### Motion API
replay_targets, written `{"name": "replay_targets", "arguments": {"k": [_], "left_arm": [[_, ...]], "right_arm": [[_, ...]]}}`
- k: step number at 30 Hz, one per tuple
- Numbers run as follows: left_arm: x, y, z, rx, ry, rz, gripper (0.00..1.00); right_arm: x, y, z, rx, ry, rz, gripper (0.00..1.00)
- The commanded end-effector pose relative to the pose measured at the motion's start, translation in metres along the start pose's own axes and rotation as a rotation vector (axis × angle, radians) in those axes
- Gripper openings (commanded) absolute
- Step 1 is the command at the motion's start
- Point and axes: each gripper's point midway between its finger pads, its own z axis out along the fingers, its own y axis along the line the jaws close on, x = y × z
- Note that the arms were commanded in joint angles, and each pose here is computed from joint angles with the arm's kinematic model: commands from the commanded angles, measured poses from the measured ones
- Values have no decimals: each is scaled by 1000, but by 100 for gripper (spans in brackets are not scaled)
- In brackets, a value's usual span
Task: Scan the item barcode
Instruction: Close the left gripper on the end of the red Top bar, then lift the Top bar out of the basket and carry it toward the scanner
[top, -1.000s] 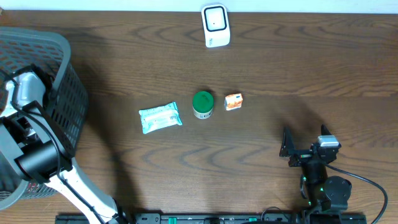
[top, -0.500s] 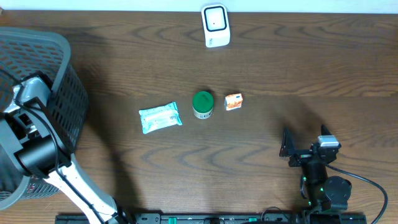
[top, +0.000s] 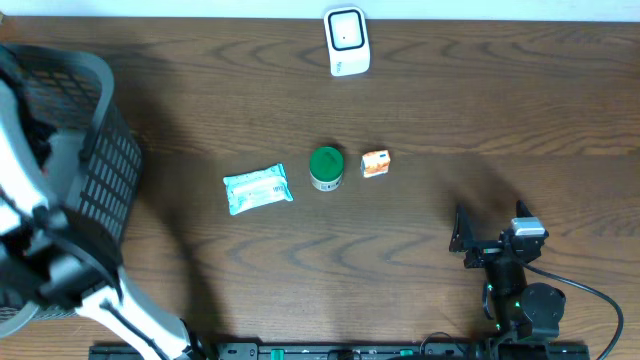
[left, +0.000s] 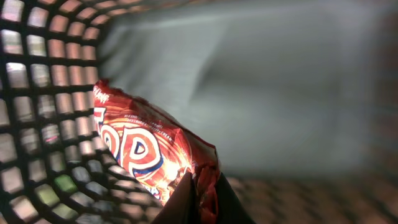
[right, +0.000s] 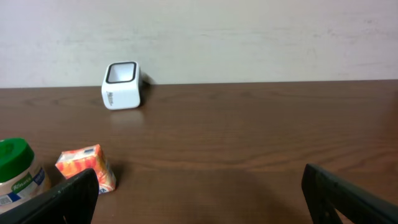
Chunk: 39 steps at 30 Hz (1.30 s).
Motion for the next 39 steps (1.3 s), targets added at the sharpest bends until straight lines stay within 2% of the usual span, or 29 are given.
{"name": "replay_targets", "arguments": {"k": [1, 2, 3, 11, 15, 18, 23, 26, 30, 34, 39], "left_arm": [[22, -20, -80, 401, 29, 11, 7], [27, -24, -99, 485, 19, 29, 8], [37, -24, -138, 618, -35, 53, 7], [93, -8, -277, 1024, -310, 203, 7], [153, -19, -322, 1202, -331, 471, 7], [207, -33, -330, 1271, -266, 711, 7], [295, -62, -317, 1309, -84, 1064, 7], [349, -76, -304, 1350, 9, 1355, 7], [407, -82, -292, 1452, 224, 1629, 7], [441, -91, -275, 1490, 424, 1739, 7], [463, -106, -247, 1447, 617, 1746, 7]], "right_arm": [[1, 2, 0, -6, 1, 10, 99], [1, 2, 0, -6, 1, 10, 99], [1, 2, 0, -6, 1, 10, 99], [1, 2, 0, -6, 1, 10, 99], [1, 2, 0, -6, 1, 10, 99], [1, 2, 0, -6, 1, 10, 99], [1, 2, 0, -6, 1, 10, 99], [1, 2, 0, -6, 1, 10, 99], [1, 2, 0, -6, 1, 10, 99], [1, 2, 0, -6, 1, 10, 99], [1, 2, 0, -6, 1, 10, 99]]}}
